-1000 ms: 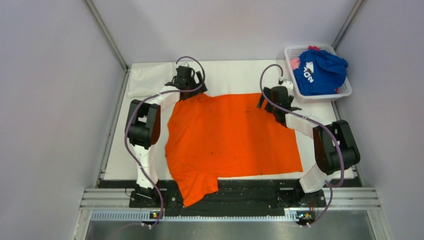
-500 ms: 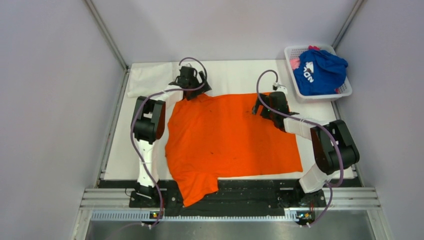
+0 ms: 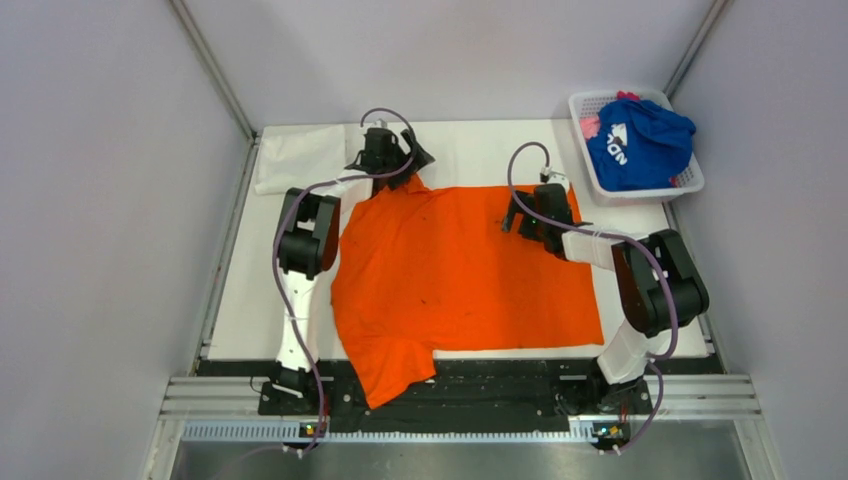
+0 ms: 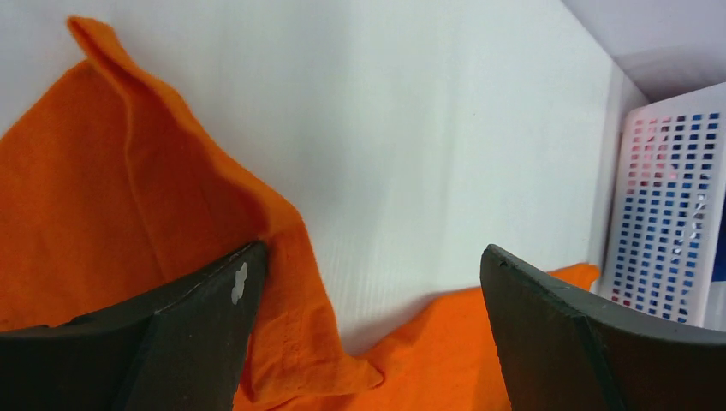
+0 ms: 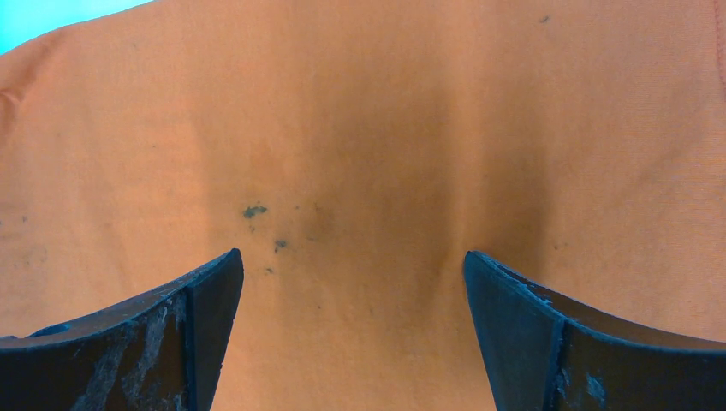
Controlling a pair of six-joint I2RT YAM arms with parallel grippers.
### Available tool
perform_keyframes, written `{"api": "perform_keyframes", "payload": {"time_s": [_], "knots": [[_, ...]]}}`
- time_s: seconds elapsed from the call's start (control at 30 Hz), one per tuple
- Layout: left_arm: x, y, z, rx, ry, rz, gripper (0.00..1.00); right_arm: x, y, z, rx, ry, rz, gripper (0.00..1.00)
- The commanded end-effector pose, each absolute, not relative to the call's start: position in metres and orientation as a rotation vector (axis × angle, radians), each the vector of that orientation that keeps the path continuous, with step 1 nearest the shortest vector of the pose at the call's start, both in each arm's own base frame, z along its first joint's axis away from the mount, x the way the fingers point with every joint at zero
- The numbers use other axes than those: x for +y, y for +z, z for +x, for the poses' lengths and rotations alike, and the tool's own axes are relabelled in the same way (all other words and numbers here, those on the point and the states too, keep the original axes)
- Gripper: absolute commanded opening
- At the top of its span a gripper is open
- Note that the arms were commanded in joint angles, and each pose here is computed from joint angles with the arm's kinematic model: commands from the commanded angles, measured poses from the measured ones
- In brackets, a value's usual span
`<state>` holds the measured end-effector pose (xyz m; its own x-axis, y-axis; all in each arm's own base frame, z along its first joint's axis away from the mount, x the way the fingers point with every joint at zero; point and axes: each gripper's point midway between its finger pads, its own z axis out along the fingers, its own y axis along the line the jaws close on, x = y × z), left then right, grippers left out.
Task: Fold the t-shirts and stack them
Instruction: Flatten out the tshirt
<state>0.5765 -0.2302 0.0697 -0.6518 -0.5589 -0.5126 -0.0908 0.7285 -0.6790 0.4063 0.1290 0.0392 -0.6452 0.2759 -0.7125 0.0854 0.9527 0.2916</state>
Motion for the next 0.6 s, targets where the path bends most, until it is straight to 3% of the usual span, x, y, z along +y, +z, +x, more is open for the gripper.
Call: {"api": "perform_keyframes", "payload": {"time_s": [0.0,0.33,0.57], "knots": [[-0.245,0.113,0.612,2.005,-0.957,-0.543,0.99,0.135,0.042,0.415,2.258,0.306,0.231,0.99],[-0.271,0.113,0.664,1.930,-1.059,-0.556,0.99,0.131,0.040,0.415,2.269,0.275,0.227,0.99],[-0.243,0.173,0.645,1.896,-0.843,-0.416,0.99,0.131,0.039,0.414,2.272,0.273,0.222,0.99]]}}
